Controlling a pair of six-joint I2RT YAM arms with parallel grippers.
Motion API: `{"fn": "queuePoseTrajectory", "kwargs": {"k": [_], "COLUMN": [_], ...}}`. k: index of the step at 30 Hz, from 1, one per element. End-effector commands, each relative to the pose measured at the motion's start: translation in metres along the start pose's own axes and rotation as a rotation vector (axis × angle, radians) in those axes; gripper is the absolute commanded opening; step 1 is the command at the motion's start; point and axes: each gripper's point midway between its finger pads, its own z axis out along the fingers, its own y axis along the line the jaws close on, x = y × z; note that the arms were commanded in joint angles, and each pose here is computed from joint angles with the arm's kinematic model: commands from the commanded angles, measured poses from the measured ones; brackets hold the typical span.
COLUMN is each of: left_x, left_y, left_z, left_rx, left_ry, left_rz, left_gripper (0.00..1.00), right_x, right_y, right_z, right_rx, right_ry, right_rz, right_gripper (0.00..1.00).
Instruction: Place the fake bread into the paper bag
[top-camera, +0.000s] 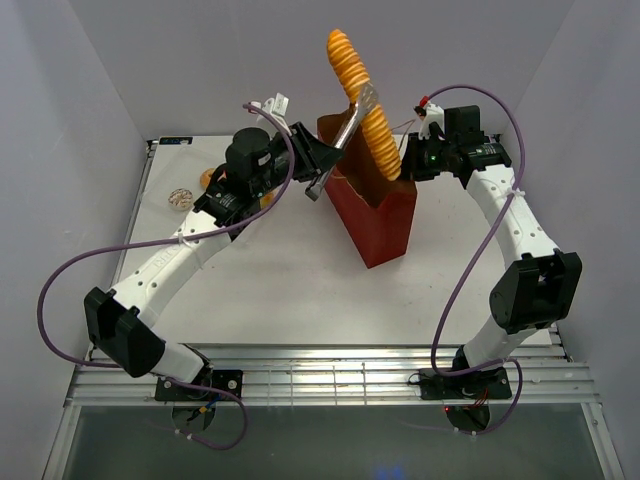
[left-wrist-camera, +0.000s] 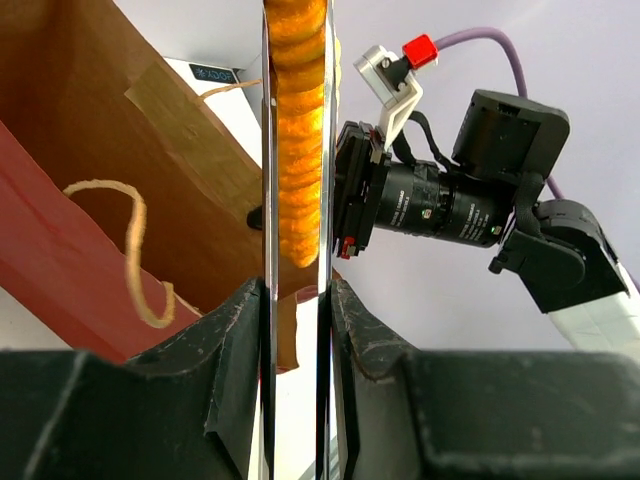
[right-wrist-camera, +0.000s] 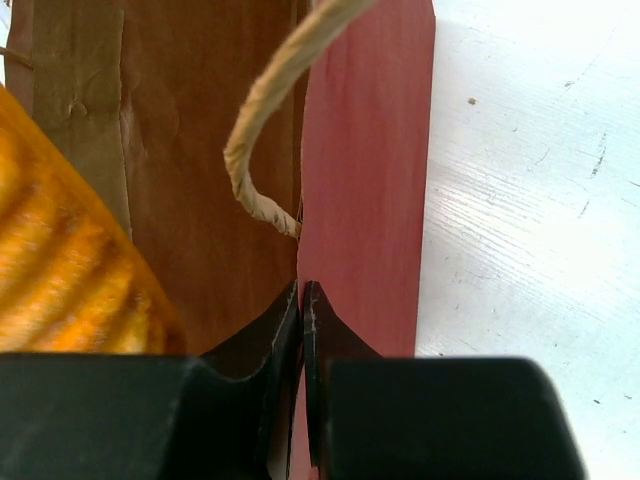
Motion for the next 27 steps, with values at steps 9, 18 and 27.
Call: {"fn": "queuePoseTrajectory", "kwargs": {"k": [9,18,27], "left_x": [0.004,0.013,0.025], "left_y": [-0.001,0.008,0.016], "left_z": [-0.017,-0.022,-0.020], "left_rx": [-0.023,-0.045,-0.062], "left_ry": [-0.061,-0.046,-0.013], "left_rz": [0.126,0.117,0.091], "left_gripper": [0.07,0.26,0.47], "right_x": [-0.015,-0.012,-0.010], "right_y": [0.009,0.009,0.009], "right_z": [-0.011,-0.011,-0.013], "right_rx": [-0.004,-0.004,-0.001], "right_ry": [-0.064,-0.063,-0.063], "right_rz": [-0.035,-0.034,-0.040], "right_gripper": [0.10,0.10,0.10]}}
